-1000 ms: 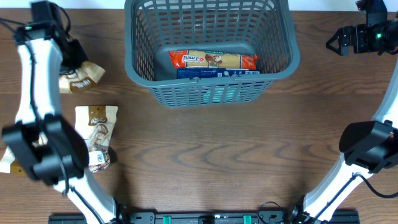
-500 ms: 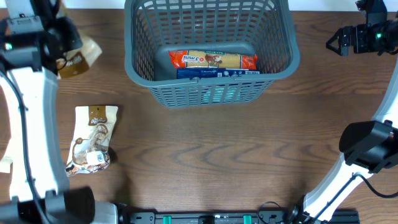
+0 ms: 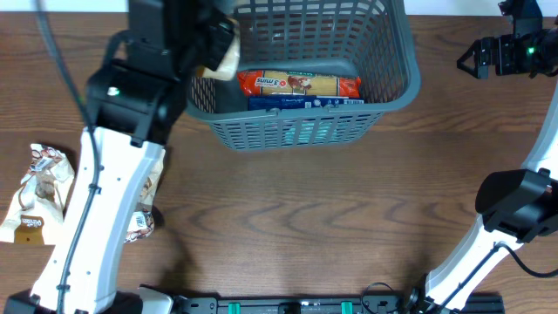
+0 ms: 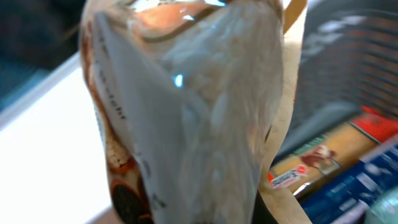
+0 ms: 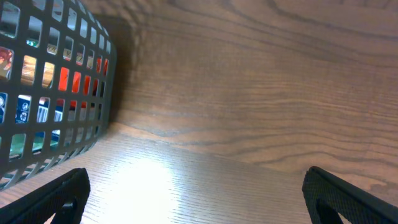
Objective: Pack container
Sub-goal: 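Carry the beige pouch with the left gripper into the basket, then open the left gripper and withdraw it from the basket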
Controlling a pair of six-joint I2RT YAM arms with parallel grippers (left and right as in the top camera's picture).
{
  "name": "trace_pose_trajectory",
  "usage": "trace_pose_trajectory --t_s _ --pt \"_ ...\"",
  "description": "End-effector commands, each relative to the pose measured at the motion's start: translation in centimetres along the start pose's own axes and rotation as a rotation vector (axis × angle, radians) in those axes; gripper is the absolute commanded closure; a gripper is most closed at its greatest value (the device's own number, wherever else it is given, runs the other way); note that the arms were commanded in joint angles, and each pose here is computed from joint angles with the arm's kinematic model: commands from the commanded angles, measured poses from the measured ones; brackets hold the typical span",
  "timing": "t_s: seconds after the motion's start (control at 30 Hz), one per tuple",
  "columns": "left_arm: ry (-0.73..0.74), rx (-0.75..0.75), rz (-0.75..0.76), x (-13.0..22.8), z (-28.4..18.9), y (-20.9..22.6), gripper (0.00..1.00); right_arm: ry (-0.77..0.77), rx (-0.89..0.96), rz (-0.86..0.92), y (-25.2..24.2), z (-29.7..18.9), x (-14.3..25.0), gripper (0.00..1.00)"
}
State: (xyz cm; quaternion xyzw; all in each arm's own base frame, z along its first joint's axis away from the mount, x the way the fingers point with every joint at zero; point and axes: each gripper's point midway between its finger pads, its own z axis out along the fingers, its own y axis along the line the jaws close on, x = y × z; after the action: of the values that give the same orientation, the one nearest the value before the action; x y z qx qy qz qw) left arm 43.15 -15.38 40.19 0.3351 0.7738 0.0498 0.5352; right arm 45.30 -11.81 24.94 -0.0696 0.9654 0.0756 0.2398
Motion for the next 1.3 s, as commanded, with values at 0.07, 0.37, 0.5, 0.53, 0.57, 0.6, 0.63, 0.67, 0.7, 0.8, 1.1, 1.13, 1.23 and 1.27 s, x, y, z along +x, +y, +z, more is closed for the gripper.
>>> trace_pose_trajectory --t_s 0.07,0.37,0.5,0.53,0.57,0.6,0.63,0.67,0.7,0.8,1.1,1.13,1.23,1.27 --pt "-0.113 0.265 0.276 -0.7 3.3 -5.2 0.94 0.002 -0.013 0.008 0.5 0.1 -0.1 0.01" --pt "-0.019 0.516 0.259 5.0 11.3 -11.4 0.94 0.006 -0.015 0.01 0.5 0.1 0.0 0.01" --pt "0.059 0.576 0.242 8.0 13.4 -13.3 0.94 0.006 -0.015 0.01 0.5 0.1 0.0 0.01" --pt "0.077 0.589 0.238 8.6 13.7 -13.7 0.94 0.006 -0.015 0.01 0.5 0.1 0.0 0.01" --pt "0.091 0.599 0.235 9.1 13.9 -13.9 0.93 0.006 -0.015 0.01 0.5 0.1 0.0 0.01" --pt "0.106 0.609 0.231 9.6 14.1 -14.2 0.87 0.006 -0.015 0.01 0.5 0.1 0.0 0.01" --pt "0.119 0.617 0.228 10.0 14.2 -14.4 0.83 0.007 -0.015 0.01 0.5 0.1 0.1 0.01" --pt "0.127 0.623 0.226 10.2 14.2 -14.5 0.76 0.008 -0.015 0.01 0.6 0.1 0.1 0.01" --pt "0.131 0.624 0.224 10.3 14.1 -14.5 0.72 0.008 -0.016 0.011 0.6 0.1 0.1 0.01" --pt "0.128 0.621 0.223 10.1 13.9 -14.4 0.53 0.009 -0.016 0.011 0.5 0.1 0.1 0.01" --pt "0.112 0.537 0.244 8.0 11.2 -12.0 0.41 0.012 -0.017 0.012 0.6 0.1 0.2 0.01" --pt "0.133 0.489 0.257 7.9 10.7 -11.0 0.41 0.011 -0.017 0.012 0.6 0.1 0.2 0.01" --pt "0.216 0.315 0.293 8.0 8.7 -7.1 0.4 0.012 -0.017 0.012 0.6 0.1 0.2 0.01" --pt "0.238 0.262 0.288 8.0 7.9 -5.8 0.36 0.012 -0.017 0.012 0.6 0.1 0.2 0.01"
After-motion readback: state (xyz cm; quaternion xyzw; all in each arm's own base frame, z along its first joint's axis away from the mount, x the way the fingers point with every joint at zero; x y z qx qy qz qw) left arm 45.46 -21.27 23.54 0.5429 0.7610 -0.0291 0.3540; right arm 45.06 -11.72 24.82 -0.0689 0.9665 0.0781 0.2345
